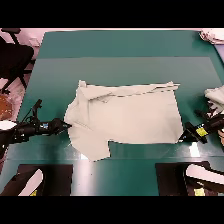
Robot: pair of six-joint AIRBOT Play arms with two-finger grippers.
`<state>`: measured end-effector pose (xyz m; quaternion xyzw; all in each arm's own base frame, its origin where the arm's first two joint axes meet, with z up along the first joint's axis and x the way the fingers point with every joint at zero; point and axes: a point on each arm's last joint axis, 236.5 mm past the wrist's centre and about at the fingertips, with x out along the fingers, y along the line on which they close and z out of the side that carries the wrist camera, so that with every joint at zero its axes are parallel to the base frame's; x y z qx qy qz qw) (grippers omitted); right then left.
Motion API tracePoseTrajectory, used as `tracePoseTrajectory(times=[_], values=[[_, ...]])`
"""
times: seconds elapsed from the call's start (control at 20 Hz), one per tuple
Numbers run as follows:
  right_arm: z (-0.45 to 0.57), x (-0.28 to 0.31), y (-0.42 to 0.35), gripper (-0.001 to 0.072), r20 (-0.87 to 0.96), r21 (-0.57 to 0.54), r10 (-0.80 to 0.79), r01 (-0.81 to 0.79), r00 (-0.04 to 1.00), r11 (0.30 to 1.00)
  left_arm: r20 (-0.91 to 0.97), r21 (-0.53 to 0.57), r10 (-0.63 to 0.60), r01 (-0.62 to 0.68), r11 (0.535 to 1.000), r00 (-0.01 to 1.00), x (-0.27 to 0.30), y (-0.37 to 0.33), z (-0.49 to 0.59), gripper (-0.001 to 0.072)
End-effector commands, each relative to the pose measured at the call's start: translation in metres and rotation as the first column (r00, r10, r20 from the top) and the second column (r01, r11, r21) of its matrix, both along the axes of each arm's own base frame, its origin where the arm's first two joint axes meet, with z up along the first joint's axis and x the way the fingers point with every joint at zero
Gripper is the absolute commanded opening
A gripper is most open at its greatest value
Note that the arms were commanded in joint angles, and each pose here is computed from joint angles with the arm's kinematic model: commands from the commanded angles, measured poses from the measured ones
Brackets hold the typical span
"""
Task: Fold the shirts.
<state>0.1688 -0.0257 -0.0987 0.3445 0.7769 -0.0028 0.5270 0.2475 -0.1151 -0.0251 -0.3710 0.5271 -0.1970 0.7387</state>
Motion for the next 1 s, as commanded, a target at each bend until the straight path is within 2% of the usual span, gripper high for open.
tracePoseTrajectory(times=[0.0, 0.15, 0.25, 0.4, 0.55, 0.7, 0.85, 0.95], values=[[0.005, 0.004, -0.005, 0.0021, 0.045, -0.04, -0.006, 0.008, 0.999, 0.999, 0.002, -0.028, -0.003, 0.004, 1.0, 1.0, 0.0, -0.004, 0.006, 0.0027], [0.026, 0.017, -0.007, 0.0021, 0.155, -0.09, -0.011, 0.025, 0.988, 0.996, 0.062, -0.068, -0.029, 0.034, 0.997, 0.998, 0.008, -0.011, 0.028, 0.0026], [0.05, 0.037, 0.003, 0.0021, 0.284, -0.075, -0.046, 0.07, 0.958, 0.995, 0.157, -0.087, -0.041, 0.055, 0.995, 0.987, 0.026, -0.013, 0.062, 0.0026], [0.115, 0.082, 0.024, 0.002, 0.542, -0.005, -0.113, 0.138, 0.833, 0.99, 0.325, -0.058, -0.066, 0.089, 0.994, 0.943, 0.054, -0.01, 0.131, 0.0026], [0.217, 0.12, 0.032, 0.002, 0.793, -0.031, -0.062, 0.142, 0.606, 0.989, 0.493, 0.014, -0.133, 0.146, 0.989, 0.86, 0.066, -0.011, 0.209, 0.0026], [0.339, 0.124, 0.029, 0.002, 0.949, -0.16, 0.09, 0.214, 0.303, 0.964, 0.648, 0.116, -0.21, 0.178, 0.977, 0.732, 0.062, -0.014, 0.292, 0.0026], [0.465, 0.104, 0.032, 0.002, 0.966, -0.225, 0.257, 0.364, -0.04, 0.904, 0.785, 0.233, -0.271, 0.139, 0.962, 0.558, 0.046, -0.018, 0.379, 0.0026], [0.519, 0.083, 0.033, 0.002, 0.923, -0.248, 0.35, 0.449, -0.161, 0.858, 0.843, 0.315, -0.314, 0.073, 0.946, 0.436, 0.028, -0.02, 0.433, 0.0026]])
